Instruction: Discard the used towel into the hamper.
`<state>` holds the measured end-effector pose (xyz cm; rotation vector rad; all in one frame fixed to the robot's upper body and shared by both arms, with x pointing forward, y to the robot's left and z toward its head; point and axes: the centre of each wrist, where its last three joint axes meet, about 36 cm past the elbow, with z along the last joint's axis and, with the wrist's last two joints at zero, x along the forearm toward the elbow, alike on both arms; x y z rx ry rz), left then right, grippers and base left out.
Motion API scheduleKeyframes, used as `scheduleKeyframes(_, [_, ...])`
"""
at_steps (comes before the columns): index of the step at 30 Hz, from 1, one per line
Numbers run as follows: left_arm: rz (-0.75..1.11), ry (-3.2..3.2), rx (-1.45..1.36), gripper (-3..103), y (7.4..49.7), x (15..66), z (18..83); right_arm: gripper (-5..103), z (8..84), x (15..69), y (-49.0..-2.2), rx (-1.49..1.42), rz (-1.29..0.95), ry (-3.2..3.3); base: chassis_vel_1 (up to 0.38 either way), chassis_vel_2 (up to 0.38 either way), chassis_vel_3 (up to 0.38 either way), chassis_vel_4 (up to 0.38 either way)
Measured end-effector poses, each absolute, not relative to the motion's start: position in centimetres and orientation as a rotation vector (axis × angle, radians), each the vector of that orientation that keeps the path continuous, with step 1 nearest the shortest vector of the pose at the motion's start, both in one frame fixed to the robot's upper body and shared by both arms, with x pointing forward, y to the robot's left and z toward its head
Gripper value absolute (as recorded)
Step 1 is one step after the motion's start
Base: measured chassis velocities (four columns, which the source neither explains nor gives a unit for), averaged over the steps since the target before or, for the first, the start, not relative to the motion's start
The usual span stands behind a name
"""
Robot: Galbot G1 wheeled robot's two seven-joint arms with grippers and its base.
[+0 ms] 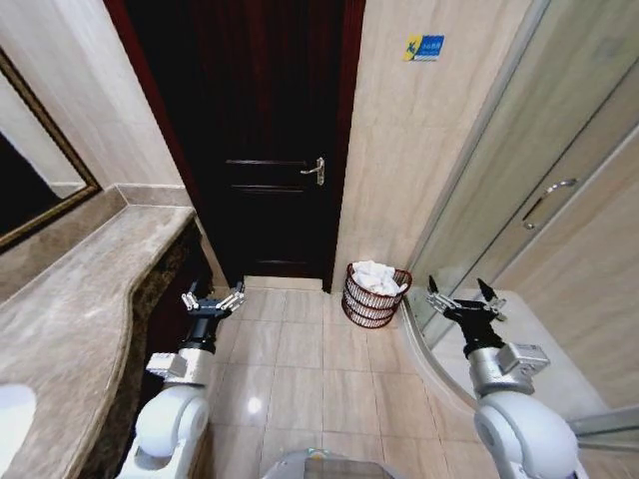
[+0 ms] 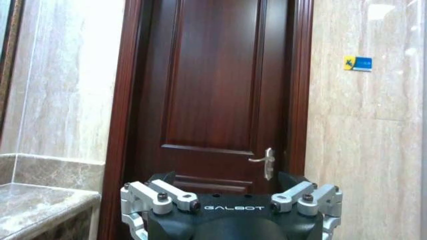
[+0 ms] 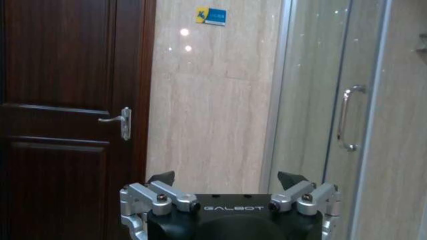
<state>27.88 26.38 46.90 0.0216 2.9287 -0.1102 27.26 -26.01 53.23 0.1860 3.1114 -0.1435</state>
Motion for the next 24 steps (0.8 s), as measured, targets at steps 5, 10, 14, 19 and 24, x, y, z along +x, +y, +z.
scheduleKeyframes(5, [-0.110,2.927,0.020,100,26.37,27.80,46.97,100,53.09,27.21,-25.98,0.186,-0.144,3.113,0.143,-0.135,-0.138,0.128])
scheduleKeyframes(10, [-0.114,2.918,0.018,100,26.32,27.77,47.07,100,53.02,27.10,-26.04,0.189,-0.147,3.116,0.095,-0.114,-0.098,0.103])
scheduleKeyframes(14, [-0.119,2.927,0.013,100,26.26,27.68,47.10,100,52.87,26.91,-26.06,0.192,-0.144,3.120,0.085,-0.098,-0.085,0.093])
scheduleKeyframes(19, [-0.113,2.945,0.006,100,26.19,27.57,47.13,100,52.75,26.81,-25.98,0.186,-0.144,3.121,0.097,-0.089,-0.098,0.091])
scheduleKeyframes(24, [-0.107,2.930,-0.020,100,26.11,27.77,46.74,100,52.75,26.86,-25.89,0.180,-0.143,3.118,0.111,-0.072,-0.070,0.122])
